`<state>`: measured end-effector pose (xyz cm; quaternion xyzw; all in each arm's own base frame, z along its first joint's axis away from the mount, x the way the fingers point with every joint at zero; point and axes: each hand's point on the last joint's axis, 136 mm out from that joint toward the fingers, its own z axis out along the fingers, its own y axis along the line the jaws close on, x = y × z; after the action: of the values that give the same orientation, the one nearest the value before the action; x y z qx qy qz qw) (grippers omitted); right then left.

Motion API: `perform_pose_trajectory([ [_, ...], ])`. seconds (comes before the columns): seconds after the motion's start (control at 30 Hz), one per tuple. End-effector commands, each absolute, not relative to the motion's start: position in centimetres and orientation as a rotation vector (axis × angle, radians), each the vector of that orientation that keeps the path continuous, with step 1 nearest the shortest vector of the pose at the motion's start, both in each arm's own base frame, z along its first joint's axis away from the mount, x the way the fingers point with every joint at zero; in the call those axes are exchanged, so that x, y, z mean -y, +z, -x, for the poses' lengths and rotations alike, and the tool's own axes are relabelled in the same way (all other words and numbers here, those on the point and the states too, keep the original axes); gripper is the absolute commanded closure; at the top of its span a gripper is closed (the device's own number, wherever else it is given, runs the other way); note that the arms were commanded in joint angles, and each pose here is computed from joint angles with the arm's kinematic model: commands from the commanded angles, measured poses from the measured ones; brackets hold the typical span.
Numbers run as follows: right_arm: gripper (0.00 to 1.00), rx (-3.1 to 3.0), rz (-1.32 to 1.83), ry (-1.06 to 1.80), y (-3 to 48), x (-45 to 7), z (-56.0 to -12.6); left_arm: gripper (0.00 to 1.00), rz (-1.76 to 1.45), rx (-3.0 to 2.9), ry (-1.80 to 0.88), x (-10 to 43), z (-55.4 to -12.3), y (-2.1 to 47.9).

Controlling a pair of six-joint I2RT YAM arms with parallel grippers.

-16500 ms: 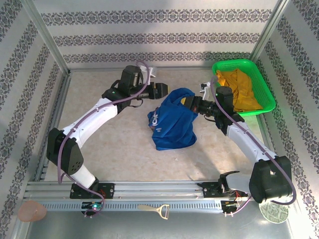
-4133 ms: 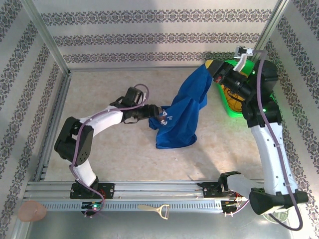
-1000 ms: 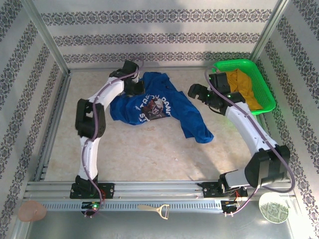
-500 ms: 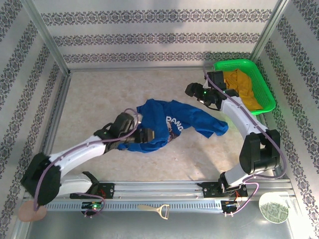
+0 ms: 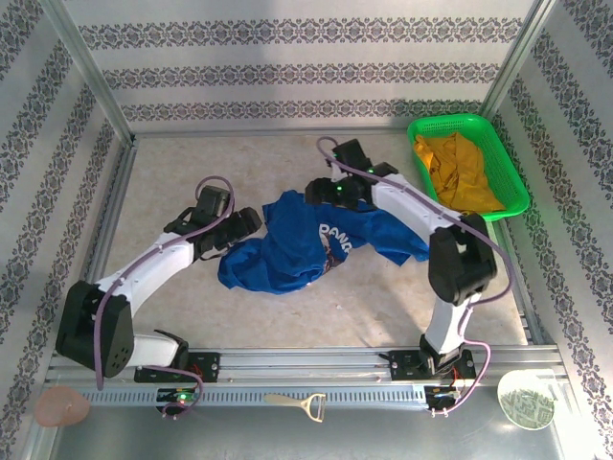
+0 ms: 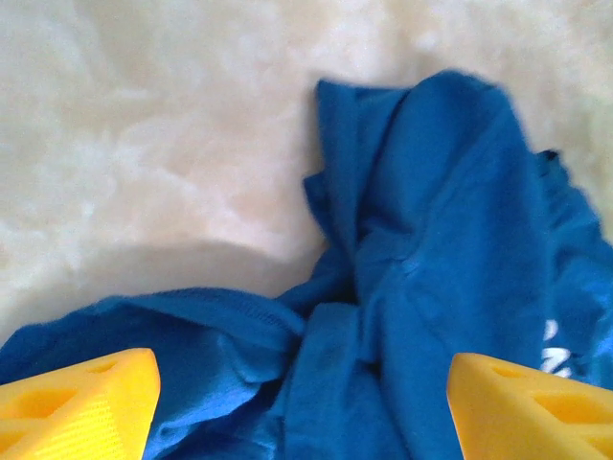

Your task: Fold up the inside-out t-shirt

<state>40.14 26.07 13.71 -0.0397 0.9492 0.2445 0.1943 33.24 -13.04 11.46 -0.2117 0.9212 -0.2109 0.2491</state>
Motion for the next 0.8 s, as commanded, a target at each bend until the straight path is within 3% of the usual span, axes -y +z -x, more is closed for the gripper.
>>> perform_pose_trajectory([
  [0.0, 0.23, -2.685, 0.252, 0.646, 13.2, -28.4, -40.2, 0.21, 0.62, -2.624, -0.51, 12.3, -31.4, 10.1],
  [0.2, 0.23, -2.738, 0.315, 0.611, 10.6, -31.5, -40.9, 0.2, 0.612, -2.684, -0.468, 11.7, -29.6, 8.2],
  [0.33, 0.31, -2.757, 0.311, 0.57, 9.2, -31.7, -41.6, 0.18, 0.601, -2.716, -0.466, 11.9, -29.2, 6.4],
  [0.43, 0.44, -2.774, 0.311, 0.547, 8.3, -31.7, -42.0, 0.17, 0.568, -2.756, -0.449, 12.2, -29.9, 4.7],
  [0.5, 0.71, -2.784, 0.307, 0.565, 8.0, -31.7, -42.2, 0.19, 0.543, -2.772, -0.431, 12.4, -30.6, 3.7],
  [0.53, 0.93, -2.786, 0.307, 0.58, 8.2, -31.7, -42.4, 0.23, 0.525, -2.775, -0.423, 12.6, -31.2, 3.5],
  [0.57, 1.0, -2.781, 0.294, 0.583, 8.7, -31.3, -42.8, 0.33, 0.502, -2.774, -0.422, 12.8, -31.9, 3.6],
  [0.67, 1.0, -2.686, 0.222, 0.618, 13.3, -29.0, -44.5, 0.87, 0.435, -2.751, -0.403, 13.1, -33.9, 5.3],
  [0.7, 1.0, -2.637, 0.184, 0.632, 15.4, -27.9, -45.3, 0.97, 0.418, -2.73, -0.396, 13.0, -34.7, 6.4],
  [0.77, 1.0, -2.5, 0.078, 0.675, 21.4, -24.7, -46.9, 1.0, 0.404, -2.646, -0.394, 12.3, -36.6, 10.1],
])
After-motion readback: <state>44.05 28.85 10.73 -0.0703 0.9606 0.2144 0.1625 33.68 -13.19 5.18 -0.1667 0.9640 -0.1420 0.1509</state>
